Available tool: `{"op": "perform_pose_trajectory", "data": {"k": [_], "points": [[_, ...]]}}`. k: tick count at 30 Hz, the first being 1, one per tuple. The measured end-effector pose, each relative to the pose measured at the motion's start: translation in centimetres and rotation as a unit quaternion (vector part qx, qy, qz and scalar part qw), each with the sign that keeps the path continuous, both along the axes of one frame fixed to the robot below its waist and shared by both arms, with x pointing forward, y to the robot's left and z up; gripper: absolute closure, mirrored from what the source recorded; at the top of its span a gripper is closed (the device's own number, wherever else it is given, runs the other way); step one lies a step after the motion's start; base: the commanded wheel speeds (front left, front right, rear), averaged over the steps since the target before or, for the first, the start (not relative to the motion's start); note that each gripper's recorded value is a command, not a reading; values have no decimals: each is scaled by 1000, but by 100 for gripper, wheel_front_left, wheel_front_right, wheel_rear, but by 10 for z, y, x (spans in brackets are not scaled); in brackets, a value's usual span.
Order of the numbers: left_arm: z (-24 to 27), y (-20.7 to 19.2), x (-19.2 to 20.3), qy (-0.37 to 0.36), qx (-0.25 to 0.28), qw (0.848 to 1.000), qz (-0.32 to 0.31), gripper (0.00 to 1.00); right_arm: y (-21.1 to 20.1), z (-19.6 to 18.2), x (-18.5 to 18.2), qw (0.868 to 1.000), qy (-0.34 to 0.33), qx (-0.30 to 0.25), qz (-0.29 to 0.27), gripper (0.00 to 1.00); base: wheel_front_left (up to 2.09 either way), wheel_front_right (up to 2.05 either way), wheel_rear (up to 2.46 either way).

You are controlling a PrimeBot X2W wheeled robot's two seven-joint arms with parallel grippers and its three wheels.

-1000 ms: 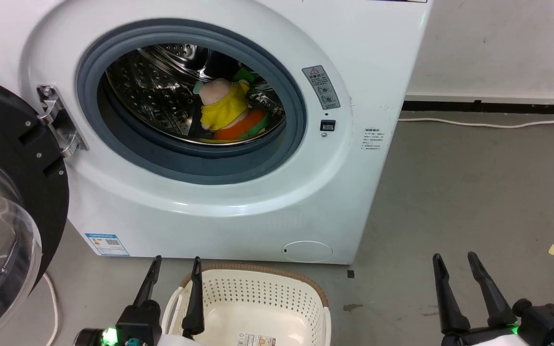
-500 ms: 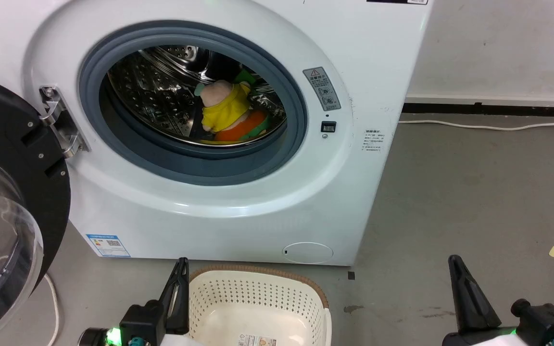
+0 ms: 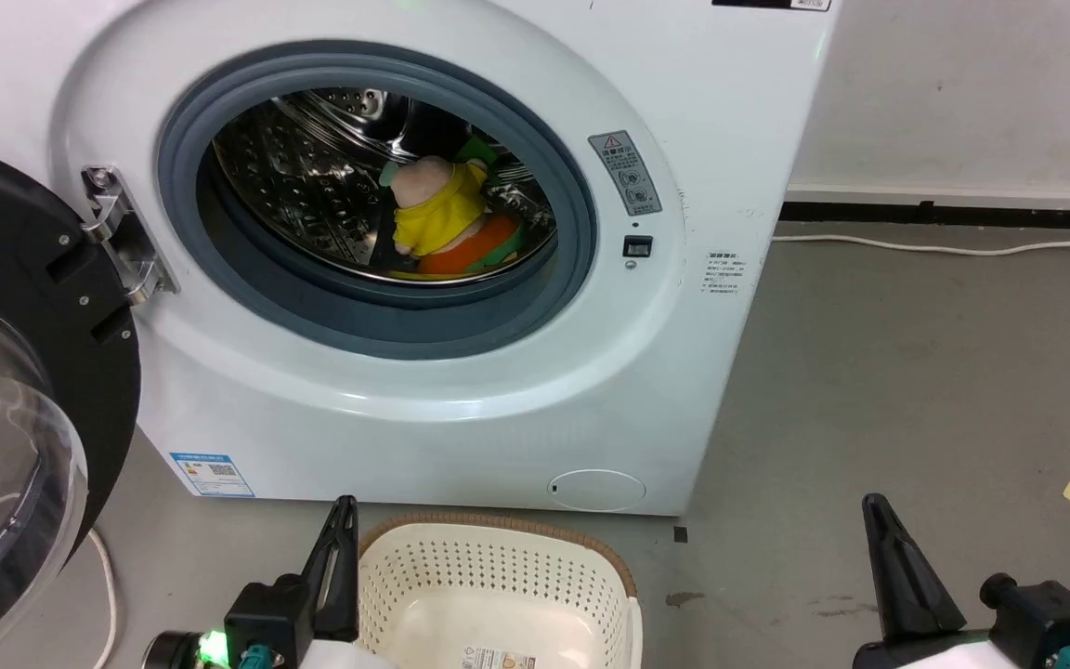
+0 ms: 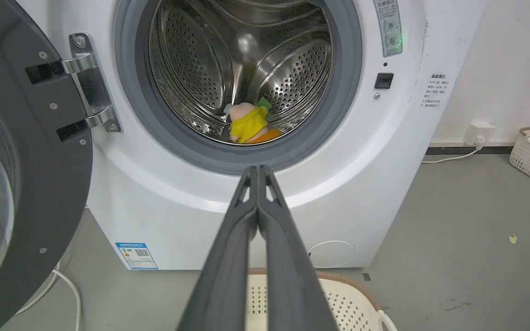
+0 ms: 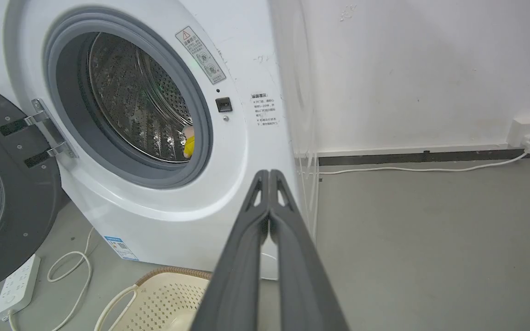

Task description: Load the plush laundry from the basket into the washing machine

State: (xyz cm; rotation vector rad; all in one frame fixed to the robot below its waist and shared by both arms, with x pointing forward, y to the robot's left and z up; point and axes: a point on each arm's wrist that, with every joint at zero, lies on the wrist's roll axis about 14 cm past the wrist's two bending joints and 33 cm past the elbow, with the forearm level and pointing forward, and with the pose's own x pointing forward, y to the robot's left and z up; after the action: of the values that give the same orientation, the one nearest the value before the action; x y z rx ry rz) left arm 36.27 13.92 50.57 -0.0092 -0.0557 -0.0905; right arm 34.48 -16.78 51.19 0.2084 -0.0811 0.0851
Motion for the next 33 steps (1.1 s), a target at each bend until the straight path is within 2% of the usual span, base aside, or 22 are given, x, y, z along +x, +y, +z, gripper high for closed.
{"op": "perform_pose_trajectory", "data": {"k": [33], "points": [[4, 11, 2, 12, 11, 1000, 13, 100, 4, 1, 7, 999, 16, -40, 12, 100, 0, 0, 0]]}}
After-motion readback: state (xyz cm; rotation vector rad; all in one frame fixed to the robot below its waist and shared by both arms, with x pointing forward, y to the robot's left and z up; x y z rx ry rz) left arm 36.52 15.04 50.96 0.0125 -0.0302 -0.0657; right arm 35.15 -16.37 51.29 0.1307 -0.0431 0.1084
